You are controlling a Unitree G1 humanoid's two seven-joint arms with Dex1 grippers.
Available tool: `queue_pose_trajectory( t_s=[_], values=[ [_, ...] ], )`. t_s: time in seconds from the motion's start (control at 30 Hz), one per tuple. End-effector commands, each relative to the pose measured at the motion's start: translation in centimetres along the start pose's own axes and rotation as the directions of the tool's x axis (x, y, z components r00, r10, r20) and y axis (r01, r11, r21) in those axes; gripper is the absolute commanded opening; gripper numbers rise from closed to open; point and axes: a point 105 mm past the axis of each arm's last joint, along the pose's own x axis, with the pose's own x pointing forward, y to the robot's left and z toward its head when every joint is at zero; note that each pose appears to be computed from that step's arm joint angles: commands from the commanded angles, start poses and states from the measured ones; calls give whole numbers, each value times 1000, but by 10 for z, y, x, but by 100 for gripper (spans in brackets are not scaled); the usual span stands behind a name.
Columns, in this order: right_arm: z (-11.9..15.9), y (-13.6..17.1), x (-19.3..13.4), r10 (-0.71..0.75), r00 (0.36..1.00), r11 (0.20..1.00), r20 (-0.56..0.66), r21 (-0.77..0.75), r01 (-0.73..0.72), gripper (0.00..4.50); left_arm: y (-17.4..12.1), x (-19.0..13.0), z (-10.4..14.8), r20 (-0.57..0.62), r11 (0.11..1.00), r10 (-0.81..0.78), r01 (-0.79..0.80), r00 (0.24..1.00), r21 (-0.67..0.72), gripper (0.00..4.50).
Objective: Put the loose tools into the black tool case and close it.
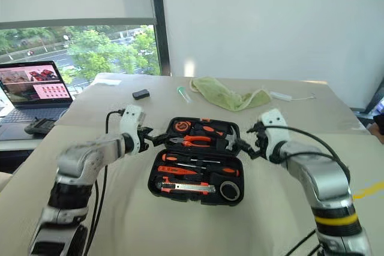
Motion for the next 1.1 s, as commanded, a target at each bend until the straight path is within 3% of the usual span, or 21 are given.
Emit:
queue_pose_trajectory(
  t_s=[0.03, 0.2, 0.3, 0.5, 0.67, 0.87, 0.97, 1.1],
  values=[
    [7, -2, 7, 31, 997, 995, -63, 100, -25, 441, 9, 13, -6, -102, 998, 41, -45, 994, -46, 450],
    [-4, -4, 33, 72, 986, 978, -150, 204, -40, 441, 13, 32, -22, -199, 995, 59, -73, 978, -64, 450],
    [-25, 1, 43, 107, 965, 978, -238, 202, -58, 371, 10, 35, -22, -209, 996, 43, -57, 977, -63, 380],
    [-32, 7, 48, 149, 959, 971, -240, 219, -96, 167, 3, 38, -18, -187, 992, -19, -4, 982, -123, 167],
    [-18, 11, 47, 174, 977, 968, -123, 205, -147, 0, -7, 35, -11, -104, 985, -112, 96, 988, -143, 3],
    [-3, 26, 28, 225, 973, 964, 44, 135, -229, 0, -22, 19, -9, 0, 968, -239, 238, 971, -75, 3],
    [5, 42, 11, 251, 953, 968, 169, -36, -249, 0, -32, 1, -2, 141, 947, -319, 311, 937, 81, 3],
    [12, 52, -7, 246, 926, 967, 286, -138, -214, 0, -36, -19, 1, 255, 924, -358, 302, 898, 234, 3]
  ],
)
